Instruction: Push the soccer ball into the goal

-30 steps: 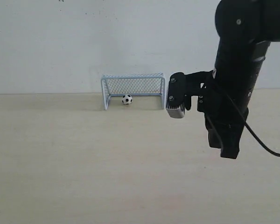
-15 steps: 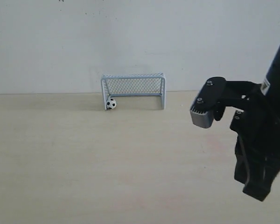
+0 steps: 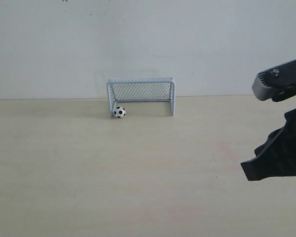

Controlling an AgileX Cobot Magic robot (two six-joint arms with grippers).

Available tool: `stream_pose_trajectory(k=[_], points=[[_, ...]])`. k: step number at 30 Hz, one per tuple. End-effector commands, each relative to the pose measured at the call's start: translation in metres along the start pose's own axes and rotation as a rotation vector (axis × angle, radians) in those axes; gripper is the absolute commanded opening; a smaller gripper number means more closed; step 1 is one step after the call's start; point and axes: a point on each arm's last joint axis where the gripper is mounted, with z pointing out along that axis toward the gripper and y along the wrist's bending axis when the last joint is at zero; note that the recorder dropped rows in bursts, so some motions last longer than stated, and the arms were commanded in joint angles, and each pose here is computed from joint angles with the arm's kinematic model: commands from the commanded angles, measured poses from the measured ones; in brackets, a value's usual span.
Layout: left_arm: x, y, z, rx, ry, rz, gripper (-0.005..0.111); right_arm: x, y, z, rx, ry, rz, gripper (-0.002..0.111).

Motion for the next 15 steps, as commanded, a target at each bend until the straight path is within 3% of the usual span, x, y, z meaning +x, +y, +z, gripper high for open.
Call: stream_pose_trajectory(k=[1,15], points=[[0.0007,-0.0007,0.0000,0.011,-0.001,-0.015,0.004,0.0052,-0.0016,-0.0072,0.008,-0.047,0.077,0.000],[0.0007,-0.0007,0.0000,0.011,-0.001,-0.015,0.004,0.0047,-0.0013,-0.0089,0.005,-0.058,0.076,0.000]])
